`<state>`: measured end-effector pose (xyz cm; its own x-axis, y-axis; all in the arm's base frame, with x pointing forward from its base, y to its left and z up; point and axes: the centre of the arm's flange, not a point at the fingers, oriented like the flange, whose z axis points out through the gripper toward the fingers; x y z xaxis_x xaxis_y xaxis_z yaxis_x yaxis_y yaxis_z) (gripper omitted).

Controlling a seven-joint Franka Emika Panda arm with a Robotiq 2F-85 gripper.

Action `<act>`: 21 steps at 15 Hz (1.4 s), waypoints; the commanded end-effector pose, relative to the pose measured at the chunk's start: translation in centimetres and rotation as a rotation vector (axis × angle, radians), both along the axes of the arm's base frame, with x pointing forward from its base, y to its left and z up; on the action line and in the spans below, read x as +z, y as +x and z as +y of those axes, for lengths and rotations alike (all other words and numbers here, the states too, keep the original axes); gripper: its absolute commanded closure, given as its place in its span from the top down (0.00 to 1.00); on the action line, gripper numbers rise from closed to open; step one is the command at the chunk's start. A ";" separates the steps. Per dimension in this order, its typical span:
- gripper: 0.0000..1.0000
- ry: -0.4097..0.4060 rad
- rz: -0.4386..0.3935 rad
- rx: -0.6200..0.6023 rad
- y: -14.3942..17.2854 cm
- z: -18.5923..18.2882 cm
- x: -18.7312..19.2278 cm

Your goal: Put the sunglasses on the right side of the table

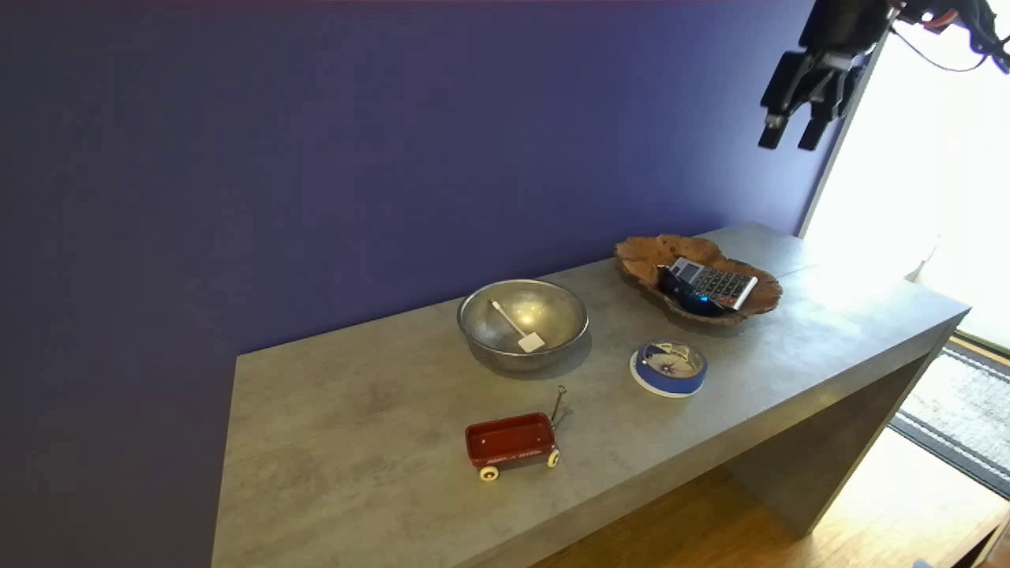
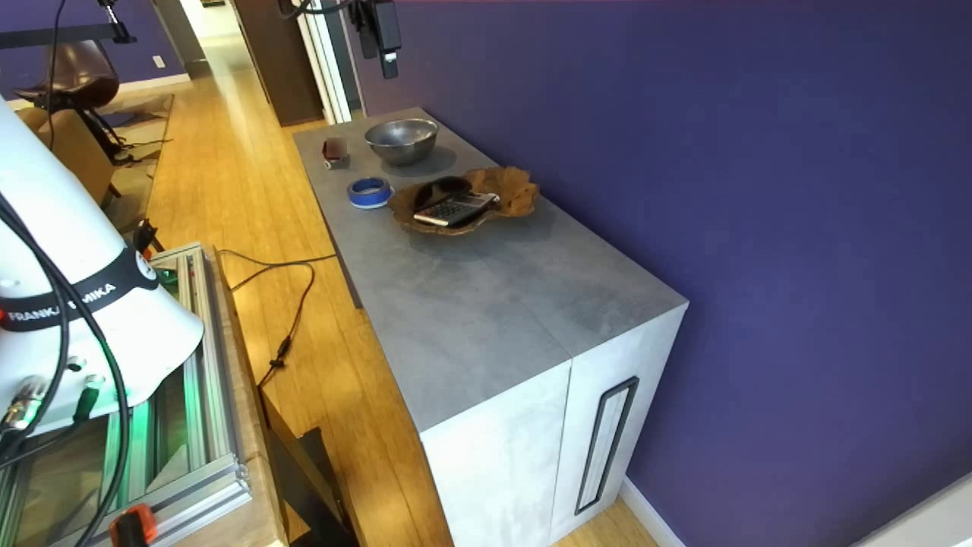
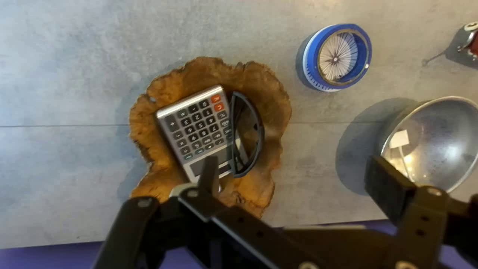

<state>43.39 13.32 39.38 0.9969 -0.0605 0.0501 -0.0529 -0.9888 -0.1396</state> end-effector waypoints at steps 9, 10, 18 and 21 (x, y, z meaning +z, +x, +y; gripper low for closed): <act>1.00 -0.045 0.128 0.018 -0.7 4.2 -12.5; 1.00 -0.052 0.096 0.019 -0.4 4.2 -12.6; 1.00 0.030 -0.201 0.046 2.6 3.4 -19.7; 0.94 0.046 -0.195 0.069 2.6 3.0 -22.3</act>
